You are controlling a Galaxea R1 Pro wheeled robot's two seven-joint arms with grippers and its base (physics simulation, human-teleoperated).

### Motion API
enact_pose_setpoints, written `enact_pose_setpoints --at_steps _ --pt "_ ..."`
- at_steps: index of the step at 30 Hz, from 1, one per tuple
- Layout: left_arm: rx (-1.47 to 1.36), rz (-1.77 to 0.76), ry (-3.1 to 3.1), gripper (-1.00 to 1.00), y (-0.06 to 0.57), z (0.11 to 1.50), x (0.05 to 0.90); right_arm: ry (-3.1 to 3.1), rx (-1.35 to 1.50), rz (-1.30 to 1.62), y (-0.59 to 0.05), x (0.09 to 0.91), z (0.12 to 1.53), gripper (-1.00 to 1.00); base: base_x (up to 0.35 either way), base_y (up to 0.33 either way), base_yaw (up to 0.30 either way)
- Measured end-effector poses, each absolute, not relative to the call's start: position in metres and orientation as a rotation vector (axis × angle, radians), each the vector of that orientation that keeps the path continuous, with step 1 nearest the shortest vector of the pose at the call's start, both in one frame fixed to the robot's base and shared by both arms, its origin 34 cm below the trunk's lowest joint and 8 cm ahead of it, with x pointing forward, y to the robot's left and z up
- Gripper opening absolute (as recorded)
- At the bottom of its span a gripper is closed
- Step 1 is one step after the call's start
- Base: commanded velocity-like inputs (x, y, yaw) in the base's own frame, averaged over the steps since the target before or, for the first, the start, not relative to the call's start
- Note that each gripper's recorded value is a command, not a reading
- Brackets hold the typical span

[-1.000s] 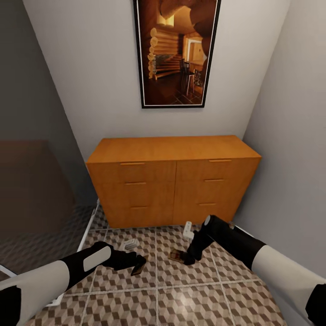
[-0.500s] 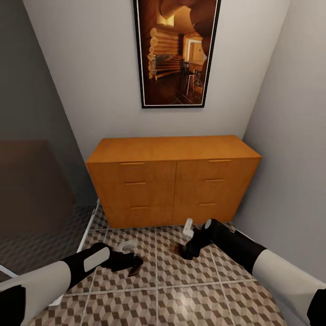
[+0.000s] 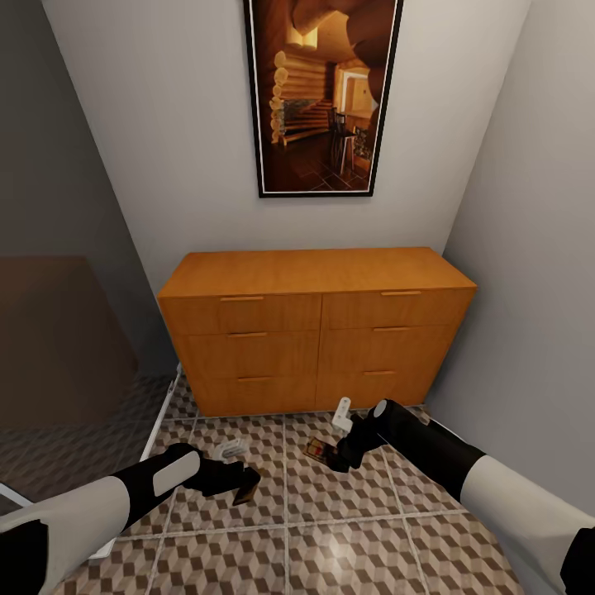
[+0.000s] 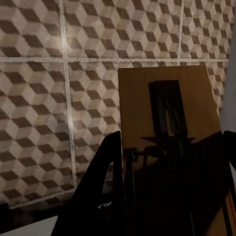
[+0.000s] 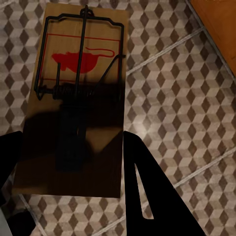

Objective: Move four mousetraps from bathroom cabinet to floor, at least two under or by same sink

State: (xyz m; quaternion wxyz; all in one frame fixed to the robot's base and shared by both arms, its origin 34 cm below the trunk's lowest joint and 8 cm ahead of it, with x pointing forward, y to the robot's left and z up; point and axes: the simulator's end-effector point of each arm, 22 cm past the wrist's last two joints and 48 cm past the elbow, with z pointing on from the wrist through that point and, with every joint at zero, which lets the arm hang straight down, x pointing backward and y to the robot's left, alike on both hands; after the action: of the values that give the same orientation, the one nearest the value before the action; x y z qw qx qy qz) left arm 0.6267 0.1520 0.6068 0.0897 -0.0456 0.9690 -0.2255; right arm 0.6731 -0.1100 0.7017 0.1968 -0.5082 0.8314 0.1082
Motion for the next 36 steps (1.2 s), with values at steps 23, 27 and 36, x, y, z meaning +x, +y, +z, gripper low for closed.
enact_pose_setpoints --at_steps 23,27,36 --pt "-0.129 -0.680 2.883 -1.00 0.1456 0.6068 0.6256 2.327 -1.422 0.303 -0.1100 0.6733 0.7016 -1.00 -0.104 0.000 0.000" --pt "-0.129 -0.680 2.883 -1.00 0.1456 0.6067 0.6255 2.328 -1.422 0.302 -0.1103 0.6732 0.7014 -1.00 0.000 0.000 0.000" --pt "-0.129 -0.680 2.883 -1.00 0.1456 0.6067 0.6255 2.326 -1.430 0.299 -0.1098 0.6719 0.7005 -1.00 0.000 0.000 0.000"
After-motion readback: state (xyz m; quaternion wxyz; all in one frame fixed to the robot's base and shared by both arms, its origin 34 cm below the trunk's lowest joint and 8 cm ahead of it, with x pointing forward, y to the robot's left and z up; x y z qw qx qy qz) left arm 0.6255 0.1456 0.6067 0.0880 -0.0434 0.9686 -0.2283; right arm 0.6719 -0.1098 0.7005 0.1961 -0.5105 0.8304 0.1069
